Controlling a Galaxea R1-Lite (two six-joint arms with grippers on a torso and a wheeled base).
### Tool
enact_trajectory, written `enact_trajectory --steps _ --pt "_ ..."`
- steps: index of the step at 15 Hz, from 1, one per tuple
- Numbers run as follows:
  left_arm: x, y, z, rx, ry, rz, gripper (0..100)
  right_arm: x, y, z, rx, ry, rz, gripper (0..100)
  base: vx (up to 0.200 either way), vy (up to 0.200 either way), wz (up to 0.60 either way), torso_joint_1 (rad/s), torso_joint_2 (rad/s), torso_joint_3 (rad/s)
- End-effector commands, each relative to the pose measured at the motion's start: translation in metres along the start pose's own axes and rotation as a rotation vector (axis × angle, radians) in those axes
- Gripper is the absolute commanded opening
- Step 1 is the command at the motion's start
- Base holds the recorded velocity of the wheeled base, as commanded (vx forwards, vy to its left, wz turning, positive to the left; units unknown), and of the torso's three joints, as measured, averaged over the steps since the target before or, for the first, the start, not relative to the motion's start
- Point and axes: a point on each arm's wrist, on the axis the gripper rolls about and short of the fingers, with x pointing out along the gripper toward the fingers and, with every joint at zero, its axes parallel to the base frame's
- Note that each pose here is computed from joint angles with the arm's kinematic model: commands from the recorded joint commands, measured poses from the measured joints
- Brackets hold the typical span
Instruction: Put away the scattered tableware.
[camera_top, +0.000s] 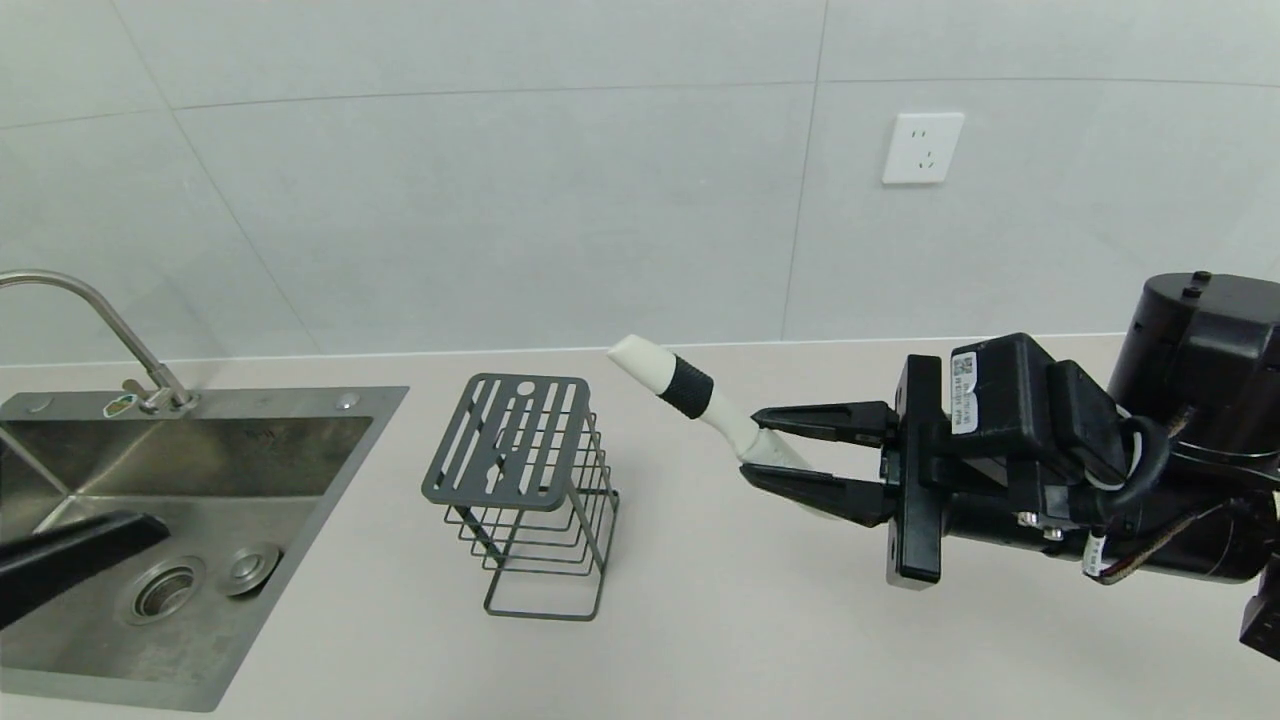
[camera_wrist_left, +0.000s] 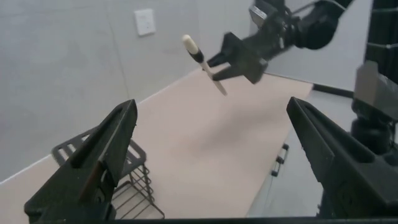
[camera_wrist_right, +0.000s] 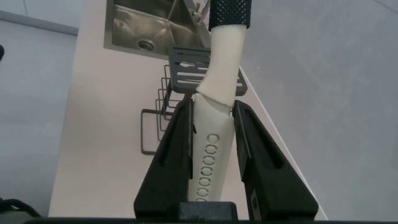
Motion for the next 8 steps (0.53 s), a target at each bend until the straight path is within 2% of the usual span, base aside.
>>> enact_trajectory --steps 1,3,6,8 --pt "0.017 0.013 -0.015 0.013 0.043 -0.083 100 0.0 0.0 0.0 -0.002 -0.002 -0.003 0 0.0 0.0 0.0 0.0 0.0 0.0" --pt "0.033 0.021 -0.024 0.058 0.008 -0.191 100 -0.001 -0.001 0.002 -0.006 -0.008 -0.006 0 0.0 0.0 0.0 0.0 0.0 0.0" --pt "0.047 0.03 -0.043 0.049 0.012 -0.202 100 -0.006 -0.002 0.009 -0.019 -0.027 -0.018 0 0.0 0.0 0.0 0.0 0.0 0.0" --pt "0.062 0.043 -0.052 0.048 0.014 -0.204 100 -0.008 -0.003 0.012 -0.028 -0.039 -0.027 0 0.0 0.0 0.0 0.0 0.0 0.0"
